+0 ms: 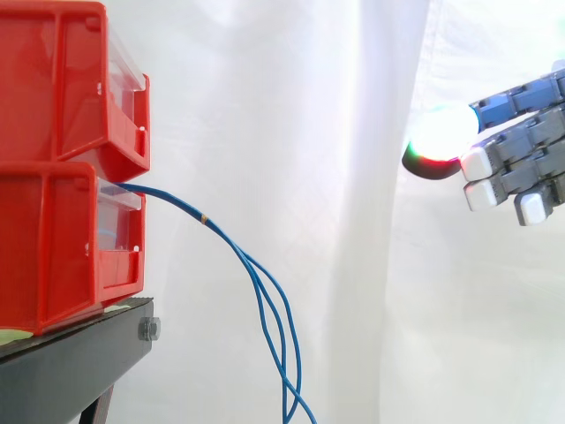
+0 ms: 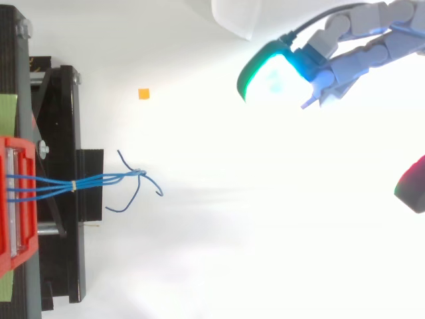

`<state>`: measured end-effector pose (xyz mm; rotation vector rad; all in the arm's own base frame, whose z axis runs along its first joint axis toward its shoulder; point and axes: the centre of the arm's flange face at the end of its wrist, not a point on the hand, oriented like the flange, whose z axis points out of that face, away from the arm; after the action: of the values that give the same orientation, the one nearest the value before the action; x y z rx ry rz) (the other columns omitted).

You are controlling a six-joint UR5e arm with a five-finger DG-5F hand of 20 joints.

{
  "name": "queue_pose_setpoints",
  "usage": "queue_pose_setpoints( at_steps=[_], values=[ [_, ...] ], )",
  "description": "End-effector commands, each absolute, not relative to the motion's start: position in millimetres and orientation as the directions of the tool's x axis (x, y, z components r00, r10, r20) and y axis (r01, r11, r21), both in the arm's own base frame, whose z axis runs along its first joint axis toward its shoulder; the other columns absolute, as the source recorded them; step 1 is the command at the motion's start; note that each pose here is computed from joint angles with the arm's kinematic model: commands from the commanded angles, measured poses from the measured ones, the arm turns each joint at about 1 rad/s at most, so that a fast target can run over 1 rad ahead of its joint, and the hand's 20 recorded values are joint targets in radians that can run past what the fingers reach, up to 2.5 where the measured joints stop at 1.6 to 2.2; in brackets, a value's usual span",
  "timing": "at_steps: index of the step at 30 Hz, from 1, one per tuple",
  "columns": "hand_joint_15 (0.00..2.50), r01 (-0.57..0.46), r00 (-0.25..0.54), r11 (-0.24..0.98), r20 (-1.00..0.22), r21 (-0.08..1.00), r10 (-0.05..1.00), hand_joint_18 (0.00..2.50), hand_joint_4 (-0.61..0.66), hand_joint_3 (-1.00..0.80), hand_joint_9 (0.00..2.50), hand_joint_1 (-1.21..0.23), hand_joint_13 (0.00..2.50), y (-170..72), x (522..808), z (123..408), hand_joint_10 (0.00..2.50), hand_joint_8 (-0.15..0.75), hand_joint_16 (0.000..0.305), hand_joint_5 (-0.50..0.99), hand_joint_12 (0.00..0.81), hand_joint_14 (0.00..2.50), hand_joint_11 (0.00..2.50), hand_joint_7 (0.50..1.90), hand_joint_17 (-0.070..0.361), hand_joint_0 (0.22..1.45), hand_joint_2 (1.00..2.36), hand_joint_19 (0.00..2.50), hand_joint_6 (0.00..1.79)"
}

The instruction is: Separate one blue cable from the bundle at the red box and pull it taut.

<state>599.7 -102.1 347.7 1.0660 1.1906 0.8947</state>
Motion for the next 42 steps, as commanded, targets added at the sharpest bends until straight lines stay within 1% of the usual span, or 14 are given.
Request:
queue_pose_setpoints(
  at_steps=[1, 2, 5, 6, 7, 12, 17, 23, 24, 28, 32, 36, 39, 42],
  values=[
    [0.33, 0.007, 0.201, 0.276, -0.272, 0.961, 0.941, 0.67, 0.31, -0.5, 0.65, -0.68, 0.66, -103.9, 607.7, 334.2, 0.01, 0.368, 0.063, -0.23, 0.393, 0.01, 0.3, 0.7, 0.142, 0.53, 1.0, 0.58, 0.5],
    [0.33, 0.006, 0.206, 0.277, -0.272, 0.961, 0.94, 0.67, 0.31, -0.5, 0.65, -0.68, 0.66, -104.3, 608.7, 333.0, 0.01, 0.369, 0.063, -0.23, 0.393, 0.01, 0.31, 0.7, 0.142, 0.53, 1.0, 0.58, 0.5],
    [0.33, 0.01, 0.224, 0.275, -0.27, 0.961, 0.936, 0.67, 0.31, -0.5, 0.65, -0.68, 0.66, -105.2, 617.4, 315.5, 0.01, 0.366, 0.063, -0.23, 0.394, 0.01, 0.31, 0.7, 0.141, 0.53, 1.0, 0.58, 0.5],
    [0.33, 0.01, 0.224, 0.275, -0.27, 0.961, 0.936, 0.67, 0.31, -0.5, 0.65, -0.68, 0.66, -105.2, 617.4, 315.5, 0.01, 0.367, 0.063, -0.23, 0.393, 0.01, 0.3, 0.7, 0.141, 0.53, 1.0, 0.59, 0.5],
    [0.33, 0.017, 0.229, 0.274, -0.271, 0.962, 0.935, 0.67, 0.31, -0.5, 0.65, -0.68, 0.66, -105.6, 620.0, 307.9, 0.01, 0.367, 0.063, -0.23, 0.393, 0.01, 0.3, 0.7, 0.141, 0.53, 1.0, 0.58, 0.5],
    [0.33, 0.018, 0.268, 0.28, -0.274, 0.96, 0.923, 0.67, 0.31, -0.5, 0.65, -0.68, 0.66, -108.4, 628.8, 290.3, 0.01, 0.367, 0.063, -0.23, 0.395, 0.01, 0.31, 0.7, 0.141, 0.53, 1.0, 0.59, 0.5],
    [0.33, 0.005, 0.282, 0.29, -0.28, 0.957, 0.918, 0.67, 0.32, -0.5, 0.65, -0.68, 0.66, -109.0, 631.5, 289.9, 0.01, 0.368, 0.062, -0.23, 0.394, 0.01, 0.31, 0.7, 0.14, 0.53, 1.0, 0.59, 0.5],
    [0.34, 0.026, 0.31, 0.315, -0.307, 0.949, 0.9, 0.68, 0.32, -0.5, 0.66, -0.68, 0.67, -111.2, 631.2, 288.1, 0.01, 0.369, 0.062, -0.23, 0.393, 0.01, 0.31, 0.7, 0.14, 0.53, 1.0, 0.59, 0.5],
    [0.33, 0.035, 0.313, 0.316, -0.311, 0.948, 0.897, 0.68, 0.32, -0.5, 0.66, -0.68, 0.67, -111.6, 632.6, 281.7, 0.01, 0.37, 0.062, -0.23, 0.393, 0.01, 0.31, 0.7, 0.14, 0.53, 1.0, 0.59, 0.5],
    [0.33, 0.046, 0.311, 0.317, -0.315, 0.947, 0.896, 0.68, 0.32, -0.5, 0.66, -0.68, 0.67, -111.5, 635.0, 271.8, 0.01, 0.37, 0.062, -0.23, 0.392, 0.01, 0.31, 0.7, 0.14, 0.53, 1.0, 0.59, 0.5],
    [0.34, 0.03, 0.318, 0.313, -0.306, 0.949, 0.897, 0.68, 0.32, -0.5, 0.66, -0.68, 0.67, -110.1, 642.3, 258.1, 0.01, 0.37, 0.062, -0.23, 0.393, 0.01, 0.31, 0.7, 0.14, 0.53, 1.0, 0.59, 0.5],
    [0.34, 0.026, 0.317, 0.309, -0.301, 0.951, 0.899, 0.68, 0.33, -0.5, 0.66, -0.68, 0.67, -109.1, 650.9, 235.6, 0.01, 0.37, 0.062, -0.22, 0.392, 0.01, 0.32, 0.7, 0.139, 0.53, 1.0, 0.59, 0.5],
    [0.34, 0.022, 0.32, 0.307, -0.297, 0.952, 0.9, 0.68, 0.33, -0.5, 0.66, -0.68, 0.67, -109.0, 653.9, 229.1, 0.01, 0.37, 0.062, -0.22, 0.392, 0.01, 0.32, 0.7, 0.139, 0.53, 1.0, 0.59, 0.5],
    [0.34, 0.009, 0.329, 0.306, -0.292, 0.952, 0.898, 0.68, 0.33, -0.5, 0.66, -0.68, 0.67, -109.1, 656.5, 229.1, 0.01, 0.37, 0.062, -0.22, 0.393, 0.01, 0.32, 0.7, 0.139, 0.53, 1.0, 0.59, 0.5]
  ],
)
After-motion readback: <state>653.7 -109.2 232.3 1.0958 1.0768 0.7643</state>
